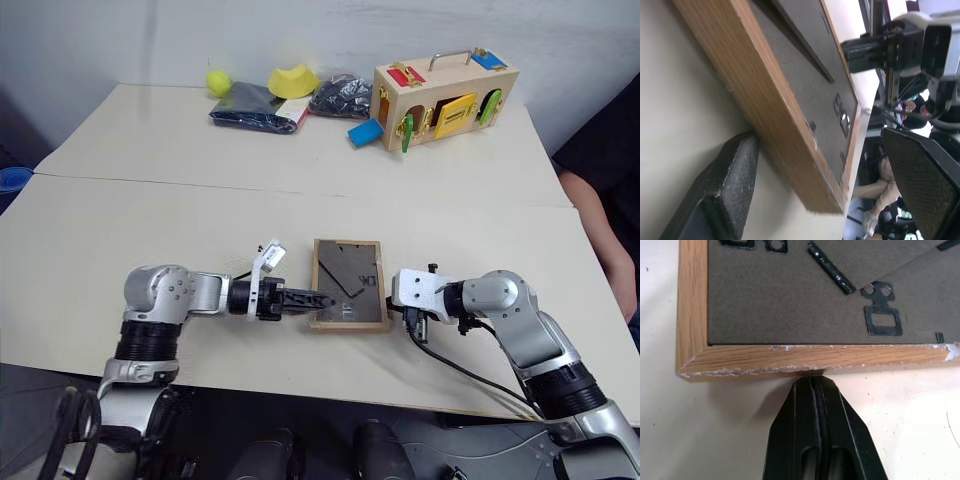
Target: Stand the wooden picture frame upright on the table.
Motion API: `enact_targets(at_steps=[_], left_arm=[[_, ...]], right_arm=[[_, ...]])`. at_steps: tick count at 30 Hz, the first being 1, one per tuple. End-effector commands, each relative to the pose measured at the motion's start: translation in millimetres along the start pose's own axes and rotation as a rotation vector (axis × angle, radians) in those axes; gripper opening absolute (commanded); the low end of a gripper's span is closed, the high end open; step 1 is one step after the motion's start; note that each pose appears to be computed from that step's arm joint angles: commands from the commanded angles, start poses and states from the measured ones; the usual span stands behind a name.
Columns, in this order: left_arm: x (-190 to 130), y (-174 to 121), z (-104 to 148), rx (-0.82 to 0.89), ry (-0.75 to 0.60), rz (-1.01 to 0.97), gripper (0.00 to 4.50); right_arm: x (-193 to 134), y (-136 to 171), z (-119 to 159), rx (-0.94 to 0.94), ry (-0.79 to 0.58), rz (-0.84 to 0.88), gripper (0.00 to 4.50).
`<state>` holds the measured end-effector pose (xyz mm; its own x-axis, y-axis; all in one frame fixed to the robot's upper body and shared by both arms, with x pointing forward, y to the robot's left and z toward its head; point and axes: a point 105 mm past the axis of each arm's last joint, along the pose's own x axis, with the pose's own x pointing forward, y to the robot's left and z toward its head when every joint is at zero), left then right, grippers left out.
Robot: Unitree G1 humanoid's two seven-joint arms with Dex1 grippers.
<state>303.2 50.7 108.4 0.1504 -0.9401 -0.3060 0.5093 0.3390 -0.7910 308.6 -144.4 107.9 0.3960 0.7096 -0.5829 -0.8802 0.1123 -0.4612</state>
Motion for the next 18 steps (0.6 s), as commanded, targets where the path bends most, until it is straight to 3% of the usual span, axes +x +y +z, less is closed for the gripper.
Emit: enact_targets(at_steps=[1, 2, 5, 12, 14, 17, 18], left_arm=[[13.2, 6.6, -2.9, -0.073, -0.003, 0.017, 4.04], [13.5, 6.7, 0.1, -0.082, -0.02, 0.016, 4.04], [6.4, 1.9, 8.4, -0.082, -0.056, -0.011, 3.39], [-7.9, -11.7, 10.9, -0.023, -0.039, -0.056, 1.42], [-13.4, -13.8, 13.6, -0.004, -0.054, -0.062, 1.27], [-21.9, -13.6, 17.5, 0.035, -0.079, -0.044, 1.28], [-23.2, -13.8, 17.7, 0.044, -0.081, -0.04, 1.28]], right_arm=[[9.7, 7.6, 8.4, -0.02, -0.033, 0.038, 0.0], [10.0, 7.8, 8.4, -0.019, -0.033, 0.038, 0.0], [10.0, 7.3, 6.6, -0.017, -0.03, 0.034, 0.0], [2.0, -2.5, 9.9, 0.028, -0.053, -0.019, 0.0], [-10.3, -11.4, 13.7, 0.086, -0.078, -0.054, 0.0], [-45.7, -23.4, 27.0, 0.243, -0.159, -0.055, 0.57], [-51.7, -23.6, 30.8, 0.272, -0.177, -0.046, 0.94]])
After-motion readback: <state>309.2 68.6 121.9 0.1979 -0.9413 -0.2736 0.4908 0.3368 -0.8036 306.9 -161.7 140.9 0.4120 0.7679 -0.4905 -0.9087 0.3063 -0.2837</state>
